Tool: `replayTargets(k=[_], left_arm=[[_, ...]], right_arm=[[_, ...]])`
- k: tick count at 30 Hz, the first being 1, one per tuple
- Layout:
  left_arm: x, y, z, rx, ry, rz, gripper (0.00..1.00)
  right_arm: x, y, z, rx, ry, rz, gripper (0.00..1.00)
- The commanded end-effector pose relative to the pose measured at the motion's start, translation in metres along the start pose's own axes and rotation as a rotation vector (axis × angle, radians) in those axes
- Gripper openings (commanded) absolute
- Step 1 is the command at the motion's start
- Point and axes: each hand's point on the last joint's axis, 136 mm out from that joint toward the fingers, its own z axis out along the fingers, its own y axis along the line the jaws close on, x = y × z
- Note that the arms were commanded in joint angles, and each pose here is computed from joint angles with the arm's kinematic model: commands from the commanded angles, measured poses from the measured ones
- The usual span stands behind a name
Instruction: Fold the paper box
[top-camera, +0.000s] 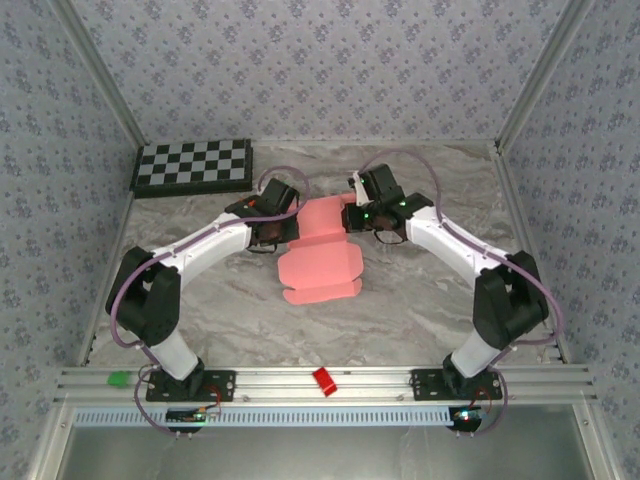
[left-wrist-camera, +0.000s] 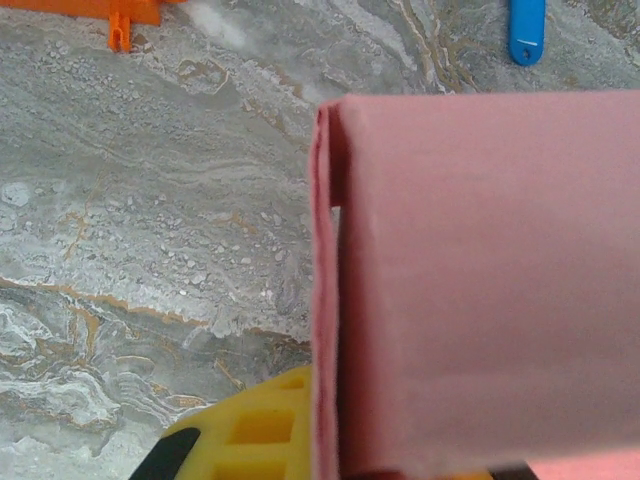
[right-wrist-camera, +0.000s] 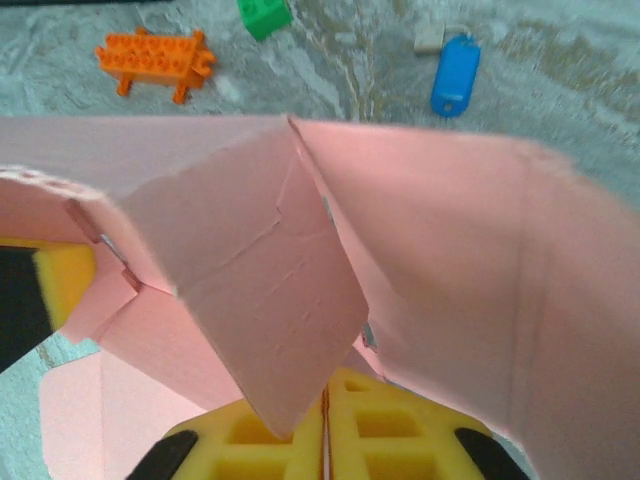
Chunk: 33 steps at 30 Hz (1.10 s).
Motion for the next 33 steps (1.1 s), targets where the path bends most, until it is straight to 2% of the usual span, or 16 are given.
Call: replayTargets(k=[1, 6, 11, 16, 17, 21, 24, 28, 33], left_arm=[[-0.010, -0.008, -0.008, 0.021, -0.038, -0.001, 0.00], [-0.016, -0.006, -0.012, 0.014, -0.063, 0.013, 0.00], [-0.019, -0.007, -0.016, 0.023, -0.082, 0.019, 0.00], [-0.019, -0.009, -0.016, 0.036, -0.080, 0.019, 0.00], [-0.019, -0.010, -0.017, 0.039, -0.081, 0.020, 0.00], [-0.018, -0.011, -0.017, 0.048, -0.077, 0.022, 0.00], [-0.019, -0.014, -0.018, 0.057, -0.078, 0.026, 0.00], [-0.019, -0.015, -0.018, 0.064, -0.076, 0.026, 0.00], [-0.018, -0.017, -0.018, 0.077, -0.073, 0.027, 0.00]], right_arm=[[-0.013, -0.002, -0.026, 0.039, -0.075, -0.068, 0.12], [-0.026, -0.007, -0.053, 0.059, -0.146, -0.089, 0.18], [-0.036, -0.042, -0.075, 0.204, -0.222, -0.027, 0.20], [-0.033, -0.075, -0.077, 0.280, -0.215, 0.071, 0.20], [-0.019, -0.084, -0.068, 0.282, -0.175, 0.083, 0.20], [-0.013, -0.093, -0.058, 0.257, -0.147, 0.100, 0.21], [-0.010, -0.093, -0.047, 0.181, -0.130, 0.091, 0.21], [-0.009, -0.090, -0.033, 0.091, -0.120, 0.056, 0.26], [-0.008, -0.087, -0.018, 0.032, -0.097, 0.048, 0.28]])
